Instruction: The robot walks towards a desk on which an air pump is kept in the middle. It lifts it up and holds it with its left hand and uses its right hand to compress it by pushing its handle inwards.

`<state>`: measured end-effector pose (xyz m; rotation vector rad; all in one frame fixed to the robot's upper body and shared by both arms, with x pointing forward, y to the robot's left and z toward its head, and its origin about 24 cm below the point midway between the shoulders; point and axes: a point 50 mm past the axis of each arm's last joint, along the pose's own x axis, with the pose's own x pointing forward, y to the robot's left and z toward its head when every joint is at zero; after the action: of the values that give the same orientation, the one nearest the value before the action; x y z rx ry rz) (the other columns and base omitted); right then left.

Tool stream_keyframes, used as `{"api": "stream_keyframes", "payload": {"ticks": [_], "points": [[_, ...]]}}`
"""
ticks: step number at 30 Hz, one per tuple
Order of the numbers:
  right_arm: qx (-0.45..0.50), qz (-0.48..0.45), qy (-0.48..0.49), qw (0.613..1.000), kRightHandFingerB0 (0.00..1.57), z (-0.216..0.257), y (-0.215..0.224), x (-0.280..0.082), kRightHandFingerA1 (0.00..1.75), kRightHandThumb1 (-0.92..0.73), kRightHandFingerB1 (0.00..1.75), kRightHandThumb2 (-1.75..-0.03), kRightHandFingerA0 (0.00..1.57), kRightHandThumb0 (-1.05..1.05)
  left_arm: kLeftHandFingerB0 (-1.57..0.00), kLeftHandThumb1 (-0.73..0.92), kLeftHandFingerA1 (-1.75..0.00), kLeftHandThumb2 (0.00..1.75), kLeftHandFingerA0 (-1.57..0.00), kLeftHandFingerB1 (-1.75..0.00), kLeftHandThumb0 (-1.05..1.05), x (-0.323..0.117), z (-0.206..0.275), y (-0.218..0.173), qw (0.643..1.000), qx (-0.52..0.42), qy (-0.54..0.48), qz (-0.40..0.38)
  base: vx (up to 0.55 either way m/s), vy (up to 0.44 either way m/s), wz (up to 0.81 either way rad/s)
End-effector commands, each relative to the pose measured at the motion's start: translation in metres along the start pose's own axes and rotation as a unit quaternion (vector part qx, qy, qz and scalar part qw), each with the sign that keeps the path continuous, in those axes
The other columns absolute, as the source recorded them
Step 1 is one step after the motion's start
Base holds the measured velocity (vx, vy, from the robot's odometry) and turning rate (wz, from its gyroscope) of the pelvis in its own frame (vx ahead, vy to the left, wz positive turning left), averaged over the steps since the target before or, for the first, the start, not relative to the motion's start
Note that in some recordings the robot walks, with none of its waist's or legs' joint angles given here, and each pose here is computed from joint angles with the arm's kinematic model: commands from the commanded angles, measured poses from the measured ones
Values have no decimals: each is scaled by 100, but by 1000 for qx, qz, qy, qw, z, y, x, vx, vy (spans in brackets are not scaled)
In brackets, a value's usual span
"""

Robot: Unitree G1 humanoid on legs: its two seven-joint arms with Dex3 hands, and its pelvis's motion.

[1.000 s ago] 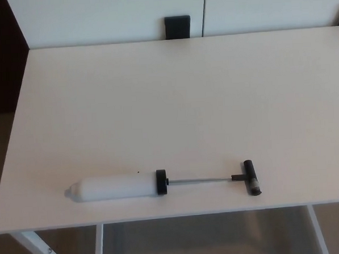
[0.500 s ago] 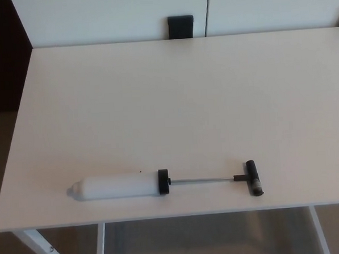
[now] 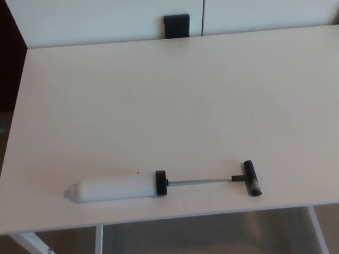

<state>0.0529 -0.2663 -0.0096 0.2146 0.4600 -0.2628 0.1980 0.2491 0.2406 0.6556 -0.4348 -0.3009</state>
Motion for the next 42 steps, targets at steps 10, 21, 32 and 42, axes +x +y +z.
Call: {"api": "stream_keyframes", "payload": {"ticks": [10, 21, 32, 42], "points": [[-10, 16, 20, 1000, 38, -12, -2, 5, 56, -53, 46, -75, 60, -41, -10, 40, -36, 58, -11, -29, -39, 31, -48, -113, 925, 175, 151, -300, 0, 0, 0], [-10, 17, 17, 1000, 38, -10, 2, 6, 57, -52, 47, -75, 61, -41, 0, 31, -49, 84, -2, -47, -23, 43, -69, -132, 905, 212, 177, -323, 0, 0, 0], [-13, 16, 10, 1000, 44, -8, 5, 6, 47, -64, 37, -58, 70, -34, 0, 33, -49, 86, -2, -47, -25, 47, -82, -151, 885, 253, 188, -342, 0, 0, 0], [-10, 28, 10, 1000, 41, -9, 5, 6, 47, -62, 36, -58, 65, -36, -18, 44, -32, 54, -23, -27, -43, 52, -90, -150, 877, 342, 151, -302, 0, 0, 0]]}}
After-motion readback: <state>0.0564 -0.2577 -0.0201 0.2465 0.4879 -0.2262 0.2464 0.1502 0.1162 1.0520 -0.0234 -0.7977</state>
